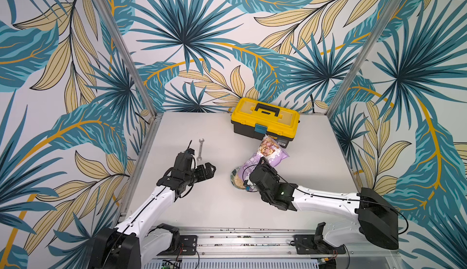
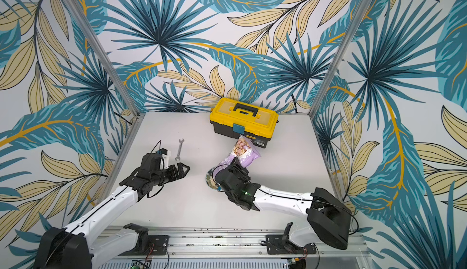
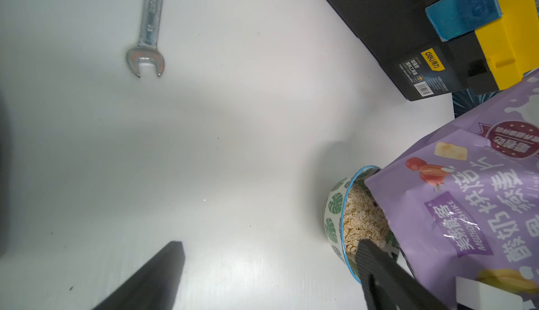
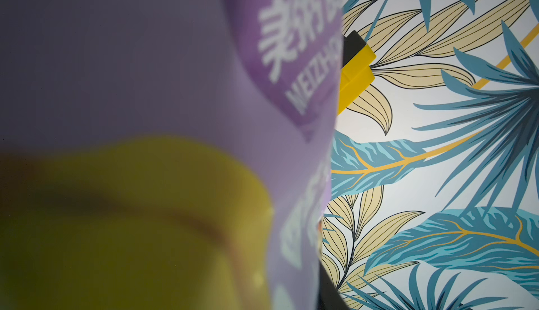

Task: Pour the oats into the breakfast bowl
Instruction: Pour the oats into the bowl.

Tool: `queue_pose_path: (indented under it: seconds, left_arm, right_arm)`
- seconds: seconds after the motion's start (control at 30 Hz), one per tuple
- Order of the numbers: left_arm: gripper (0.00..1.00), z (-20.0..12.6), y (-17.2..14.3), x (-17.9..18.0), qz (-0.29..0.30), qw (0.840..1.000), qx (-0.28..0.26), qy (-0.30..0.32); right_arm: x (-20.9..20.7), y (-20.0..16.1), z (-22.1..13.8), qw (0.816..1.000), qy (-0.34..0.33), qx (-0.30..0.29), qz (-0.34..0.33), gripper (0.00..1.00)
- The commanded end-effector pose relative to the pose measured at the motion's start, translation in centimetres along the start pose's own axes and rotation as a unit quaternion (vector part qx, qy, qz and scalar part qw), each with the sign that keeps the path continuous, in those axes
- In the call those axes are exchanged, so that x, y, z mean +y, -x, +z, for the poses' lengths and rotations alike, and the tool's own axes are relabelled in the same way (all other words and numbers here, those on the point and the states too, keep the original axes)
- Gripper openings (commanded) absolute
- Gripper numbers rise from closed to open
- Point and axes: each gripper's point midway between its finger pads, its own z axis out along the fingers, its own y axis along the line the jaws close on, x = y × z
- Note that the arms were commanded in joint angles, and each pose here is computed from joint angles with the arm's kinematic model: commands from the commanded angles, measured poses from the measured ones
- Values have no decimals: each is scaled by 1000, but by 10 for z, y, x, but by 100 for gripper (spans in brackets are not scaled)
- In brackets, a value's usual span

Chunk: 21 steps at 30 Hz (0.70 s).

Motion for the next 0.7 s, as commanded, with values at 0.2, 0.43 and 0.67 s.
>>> queue_pose_path:
  seconds: [0.2, 0.43, 0.67]
  left_arm:
    - [96, 0, 5, -5, 9, 1000, 1, -10]
    - [96, 0, 5, -4, 9, 1000, 1, -6]
    - [96, 0, 9, -6, 12, 1000, -3, -7]
  right_arm:
    - [-23, -6, -5, 997, -32, 9, 64, 0]
    - [-30, 6, -7, 996, -39, -10, 79, 0]
    - [-37, -6, -6, 994, -41, -2, 99, 0]
